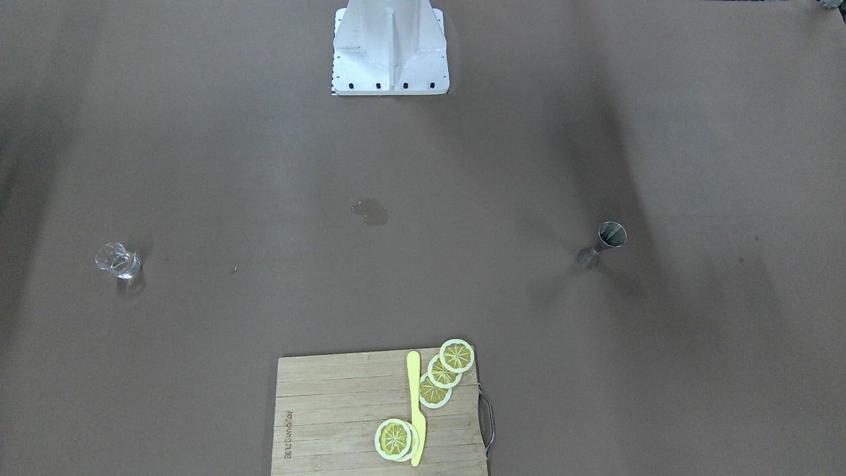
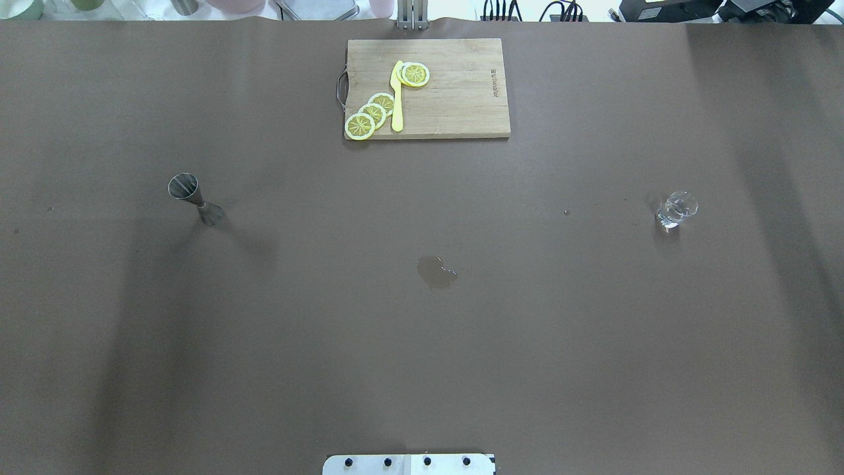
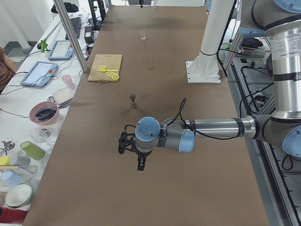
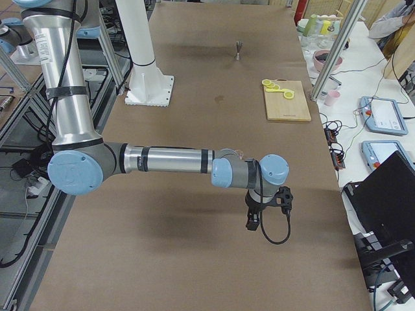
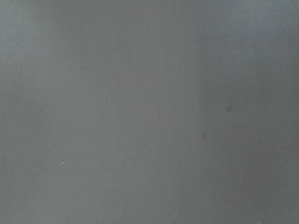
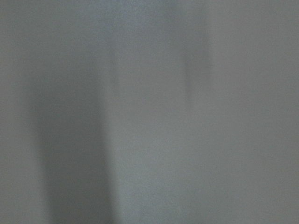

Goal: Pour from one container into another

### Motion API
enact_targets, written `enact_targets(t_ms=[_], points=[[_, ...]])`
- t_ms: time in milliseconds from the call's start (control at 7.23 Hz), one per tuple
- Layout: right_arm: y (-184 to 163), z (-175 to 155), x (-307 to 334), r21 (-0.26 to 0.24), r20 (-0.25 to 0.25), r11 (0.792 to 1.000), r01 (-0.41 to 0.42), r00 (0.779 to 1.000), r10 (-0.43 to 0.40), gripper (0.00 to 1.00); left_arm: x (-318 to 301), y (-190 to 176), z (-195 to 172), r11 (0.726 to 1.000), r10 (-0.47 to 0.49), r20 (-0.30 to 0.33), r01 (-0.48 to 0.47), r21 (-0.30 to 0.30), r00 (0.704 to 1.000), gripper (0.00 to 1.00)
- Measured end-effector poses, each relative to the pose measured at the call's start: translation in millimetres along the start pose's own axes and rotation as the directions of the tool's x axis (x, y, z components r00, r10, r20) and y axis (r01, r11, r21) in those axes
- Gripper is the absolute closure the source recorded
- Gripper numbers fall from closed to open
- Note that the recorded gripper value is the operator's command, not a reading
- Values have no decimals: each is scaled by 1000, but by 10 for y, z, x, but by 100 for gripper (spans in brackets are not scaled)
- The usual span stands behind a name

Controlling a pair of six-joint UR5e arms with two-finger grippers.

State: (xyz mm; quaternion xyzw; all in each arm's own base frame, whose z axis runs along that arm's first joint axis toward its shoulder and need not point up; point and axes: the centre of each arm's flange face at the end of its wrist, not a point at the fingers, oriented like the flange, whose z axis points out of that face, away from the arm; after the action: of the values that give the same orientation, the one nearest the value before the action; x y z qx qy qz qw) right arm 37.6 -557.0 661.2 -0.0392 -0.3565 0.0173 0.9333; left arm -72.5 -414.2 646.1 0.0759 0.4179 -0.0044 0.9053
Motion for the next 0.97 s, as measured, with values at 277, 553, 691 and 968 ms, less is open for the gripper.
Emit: enact_targets(t_ms=[277,553,691,968], points=[[3,3,2,0,0,1000,0,1000,0,0,-4,2,8,1000,-1,1,1,-2,1000,1],[1,1,0,0,0,1000,0,1000,0,0,-16,13,15,1000,-3,2,3,-3,1000,1],[1,2,0,0,0,1000,0,1000,0,0,-17,22,15,1000,-3,1,3,-3,1000,1],[0,0,0,0,0,1000,0,1000,0,0,-23,40,22,1000,-6,-3,6,-5,1000,1]])
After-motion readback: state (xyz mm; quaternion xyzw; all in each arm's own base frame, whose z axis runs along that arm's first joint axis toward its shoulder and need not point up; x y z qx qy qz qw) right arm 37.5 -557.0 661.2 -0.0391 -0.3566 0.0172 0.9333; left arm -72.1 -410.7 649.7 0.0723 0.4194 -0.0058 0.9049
